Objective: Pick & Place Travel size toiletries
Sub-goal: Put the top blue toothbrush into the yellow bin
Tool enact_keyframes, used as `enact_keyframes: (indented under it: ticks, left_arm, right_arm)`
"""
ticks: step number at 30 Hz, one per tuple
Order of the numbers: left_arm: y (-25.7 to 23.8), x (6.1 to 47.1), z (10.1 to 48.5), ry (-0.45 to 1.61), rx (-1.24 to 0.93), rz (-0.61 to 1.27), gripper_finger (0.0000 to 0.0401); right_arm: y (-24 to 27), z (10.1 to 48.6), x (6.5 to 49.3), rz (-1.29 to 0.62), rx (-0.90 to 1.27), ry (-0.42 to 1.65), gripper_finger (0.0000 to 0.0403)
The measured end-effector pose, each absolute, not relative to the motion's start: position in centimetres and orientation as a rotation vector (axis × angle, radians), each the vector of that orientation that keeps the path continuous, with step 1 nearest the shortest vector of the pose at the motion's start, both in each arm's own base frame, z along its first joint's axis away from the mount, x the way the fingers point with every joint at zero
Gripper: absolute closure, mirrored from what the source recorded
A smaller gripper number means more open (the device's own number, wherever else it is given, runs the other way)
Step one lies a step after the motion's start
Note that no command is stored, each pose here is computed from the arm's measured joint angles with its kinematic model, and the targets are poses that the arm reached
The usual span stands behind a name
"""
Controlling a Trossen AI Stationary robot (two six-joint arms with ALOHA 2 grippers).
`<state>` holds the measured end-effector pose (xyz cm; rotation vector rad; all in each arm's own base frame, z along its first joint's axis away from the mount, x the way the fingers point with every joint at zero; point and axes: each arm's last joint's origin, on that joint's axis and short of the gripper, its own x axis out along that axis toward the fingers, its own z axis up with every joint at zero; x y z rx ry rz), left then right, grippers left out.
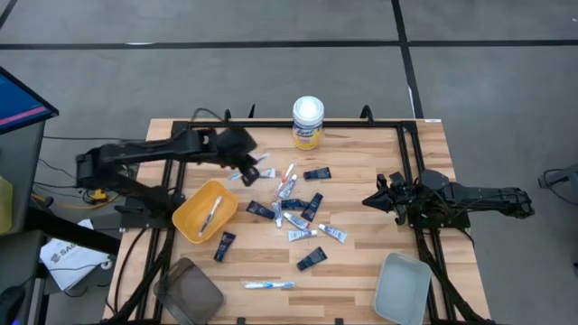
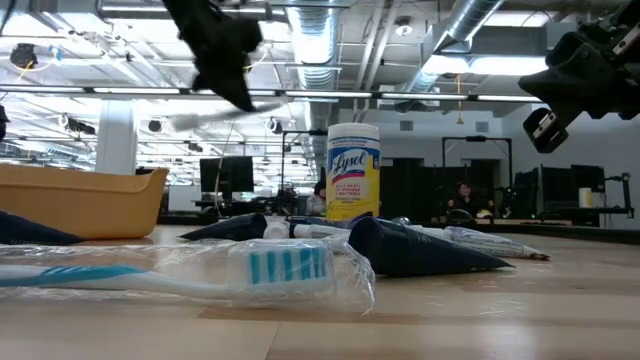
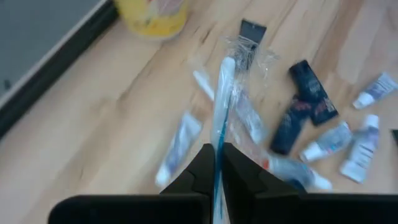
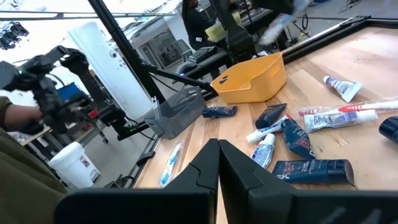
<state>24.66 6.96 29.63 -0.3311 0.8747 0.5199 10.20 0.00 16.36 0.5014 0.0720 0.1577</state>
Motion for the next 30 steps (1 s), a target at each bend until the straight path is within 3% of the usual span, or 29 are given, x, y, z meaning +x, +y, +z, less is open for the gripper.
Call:
enact_keyframes:
  ticks: [8,16,30]
  left_arm:
    - [4.0,18.8,31.4,0.994,-0.552,0.628,0.0398]
    - [1.2,17.8,31.2,1.074,-0.633,0.666,0.0401]
    - [-1.8,16.3,25.2,1.289,-0.619,0.719,0.0401]
  right_arm:
    - [0.0,16.4,10.2,0.158,0.501,0.072,0.0403]
    - [0.0,16.4,10.2,0.158,0.501,0.072,0.0403]
    - [0.0,16.4,10.2,0.157,0.501,0.072,0.0403]
